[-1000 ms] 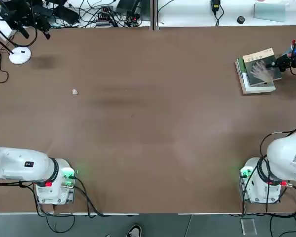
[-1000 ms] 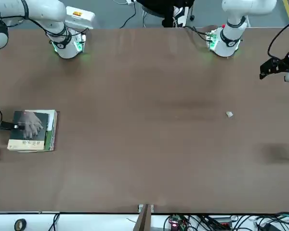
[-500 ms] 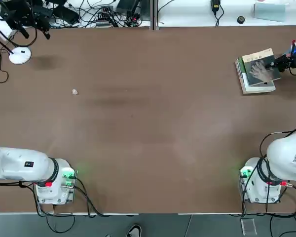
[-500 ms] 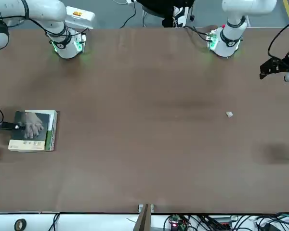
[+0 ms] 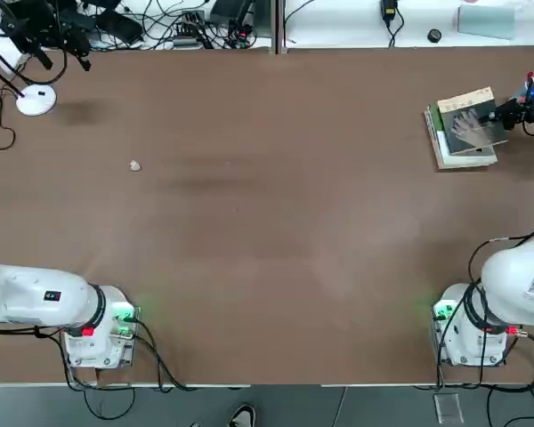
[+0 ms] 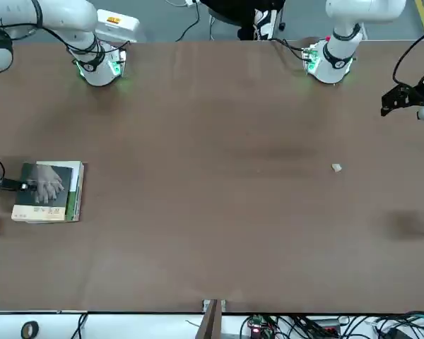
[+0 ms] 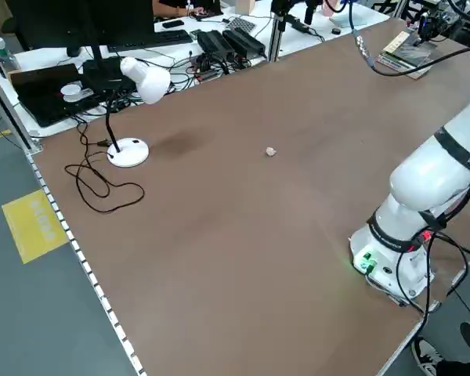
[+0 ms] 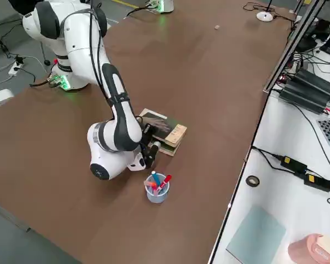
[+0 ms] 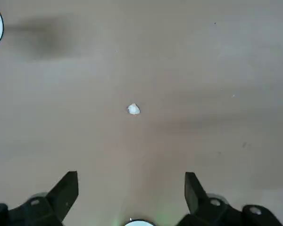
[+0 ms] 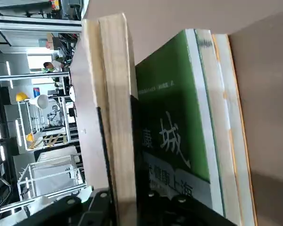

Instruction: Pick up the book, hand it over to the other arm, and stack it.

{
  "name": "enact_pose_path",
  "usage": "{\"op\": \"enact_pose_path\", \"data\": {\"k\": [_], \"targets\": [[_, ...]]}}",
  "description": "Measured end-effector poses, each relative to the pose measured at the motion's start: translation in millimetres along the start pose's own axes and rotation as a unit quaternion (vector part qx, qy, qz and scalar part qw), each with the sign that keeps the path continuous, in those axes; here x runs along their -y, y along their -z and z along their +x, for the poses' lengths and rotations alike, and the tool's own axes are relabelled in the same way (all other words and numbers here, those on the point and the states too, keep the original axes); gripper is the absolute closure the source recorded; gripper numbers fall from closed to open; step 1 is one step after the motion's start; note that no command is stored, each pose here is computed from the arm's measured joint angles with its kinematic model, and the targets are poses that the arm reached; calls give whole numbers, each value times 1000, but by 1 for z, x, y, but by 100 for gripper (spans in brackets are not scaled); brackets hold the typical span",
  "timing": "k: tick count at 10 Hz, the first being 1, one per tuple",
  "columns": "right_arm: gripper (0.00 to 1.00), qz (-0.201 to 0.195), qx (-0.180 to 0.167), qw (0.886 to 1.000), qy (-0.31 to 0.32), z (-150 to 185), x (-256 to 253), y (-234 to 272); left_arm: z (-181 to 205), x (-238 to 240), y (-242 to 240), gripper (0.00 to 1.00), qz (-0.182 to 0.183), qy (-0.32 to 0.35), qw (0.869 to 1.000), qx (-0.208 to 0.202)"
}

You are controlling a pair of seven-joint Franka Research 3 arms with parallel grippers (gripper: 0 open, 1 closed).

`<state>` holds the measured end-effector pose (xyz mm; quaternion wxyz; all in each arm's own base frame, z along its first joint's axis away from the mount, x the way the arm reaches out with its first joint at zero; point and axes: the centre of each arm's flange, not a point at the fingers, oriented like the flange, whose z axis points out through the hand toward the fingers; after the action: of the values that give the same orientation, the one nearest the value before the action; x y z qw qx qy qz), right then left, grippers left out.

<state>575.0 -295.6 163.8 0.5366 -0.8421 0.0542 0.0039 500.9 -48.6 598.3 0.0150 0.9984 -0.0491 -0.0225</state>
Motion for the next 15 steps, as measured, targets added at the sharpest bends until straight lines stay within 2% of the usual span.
{"op": "enact_pose_path", "data": {"k": [2, 12, 15], "targets": [[77, 0, 0, 1000, 0, 0, 0, 0, 0, 0, 0, 0, 0, 0, 1000, 0], [84, -1, 4, 1000, 3, -2, -4, -11, 0, 0, 0, 0, 0, 0, 1000, 0], [81, -1, 4, 1000, 4, -2, -4, -12, 0, 0, 0, 0, 0, 0, 1000, 0]]}}
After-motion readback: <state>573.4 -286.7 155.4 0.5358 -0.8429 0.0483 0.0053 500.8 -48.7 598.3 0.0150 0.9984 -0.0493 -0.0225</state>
